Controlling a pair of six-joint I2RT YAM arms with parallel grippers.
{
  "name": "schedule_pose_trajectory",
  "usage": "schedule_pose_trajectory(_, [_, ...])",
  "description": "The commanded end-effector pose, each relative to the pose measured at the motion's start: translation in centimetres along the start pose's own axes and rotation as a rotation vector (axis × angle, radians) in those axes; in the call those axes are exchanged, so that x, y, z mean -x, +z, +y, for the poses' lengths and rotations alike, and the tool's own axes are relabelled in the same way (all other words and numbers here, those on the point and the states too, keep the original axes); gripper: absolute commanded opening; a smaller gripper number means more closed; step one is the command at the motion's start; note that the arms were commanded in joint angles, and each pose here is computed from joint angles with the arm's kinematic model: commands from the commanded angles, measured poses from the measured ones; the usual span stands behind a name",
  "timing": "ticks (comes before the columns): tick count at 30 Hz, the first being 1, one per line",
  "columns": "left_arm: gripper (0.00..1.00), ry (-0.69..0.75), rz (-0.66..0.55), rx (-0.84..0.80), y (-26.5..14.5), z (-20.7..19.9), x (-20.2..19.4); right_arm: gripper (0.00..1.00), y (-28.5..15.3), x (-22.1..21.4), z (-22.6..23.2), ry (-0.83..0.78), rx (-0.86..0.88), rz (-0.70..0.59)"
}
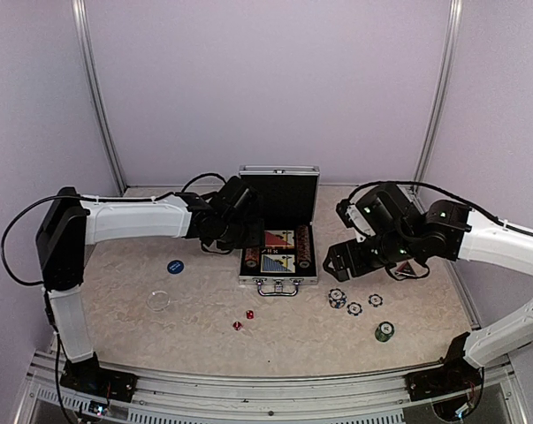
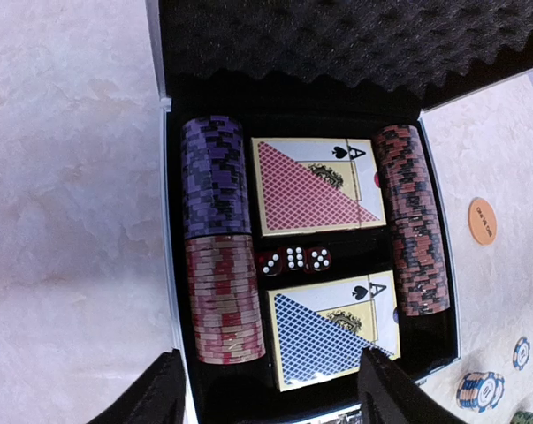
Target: Pack up texas hold em set
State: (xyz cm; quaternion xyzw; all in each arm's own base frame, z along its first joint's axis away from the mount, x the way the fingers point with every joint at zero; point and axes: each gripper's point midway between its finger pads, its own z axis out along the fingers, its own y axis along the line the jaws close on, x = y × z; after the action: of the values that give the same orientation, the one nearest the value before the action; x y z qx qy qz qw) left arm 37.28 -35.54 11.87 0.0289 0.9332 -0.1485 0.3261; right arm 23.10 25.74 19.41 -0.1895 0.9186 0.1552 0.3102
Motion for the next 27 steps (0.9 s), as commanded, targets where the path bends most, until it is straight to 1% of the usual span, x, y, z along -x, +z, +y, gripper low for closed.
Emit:
schedule_pose_trajectory(1, [0.74,-0.006,-0.052,0.001,-2.4,0.8,0.9,0.88,1.2,-1.1,2.9,-0.081,0.072,0.036])
schedule_pose_trajectory(3, [0.84,-0.007,-0.068,0.007,-3.5,1.3,1.1,0.88,2.2,-1.9,3.9,-0.121,0.075,0.069])
schedule_pose_trajectory(5, [0.97,-0.01,-0.081,0.017,-4.5,2.1,1.2,0.88,3.0,-2.5,5.3,-0.157,0.085,0.09])
schedule_pose_trajectory(6, [0.99,-0.01,-0.079,0.027,-4.7,2.6,0.9,0.88,3.4,-2.7,6.1,-0.176,0.098,0.097])
schedule_pose_trajectory(11, [0.99,-0.028,-0.079,0.064,-6.5,5.8,-0.4,0.88,5.6,-3.4,10.1,-0.256,0.154,0.119])
schedule_pose_trajectory(18, [0.99,-0.076,-0.101,0.096,-10.0,10.8,-2.1,0.82,9.5,-4.5,14.5,-0.379,0.186,0.172])
schedule_pose_trajectory(24, [0.99,-0.133,-0.129,0.125,-12.5,14.5,-3.2,0.75,12.1,-3.9,17.6,-0.388,0.204,0.202])
schedule_pose_trajectory(27, [0.99,-0.151,-0.146,0.135,-13.3,15.6,-3.3,0.73,13.3,-4.3,18.4,-0.396,0.196,0.219])
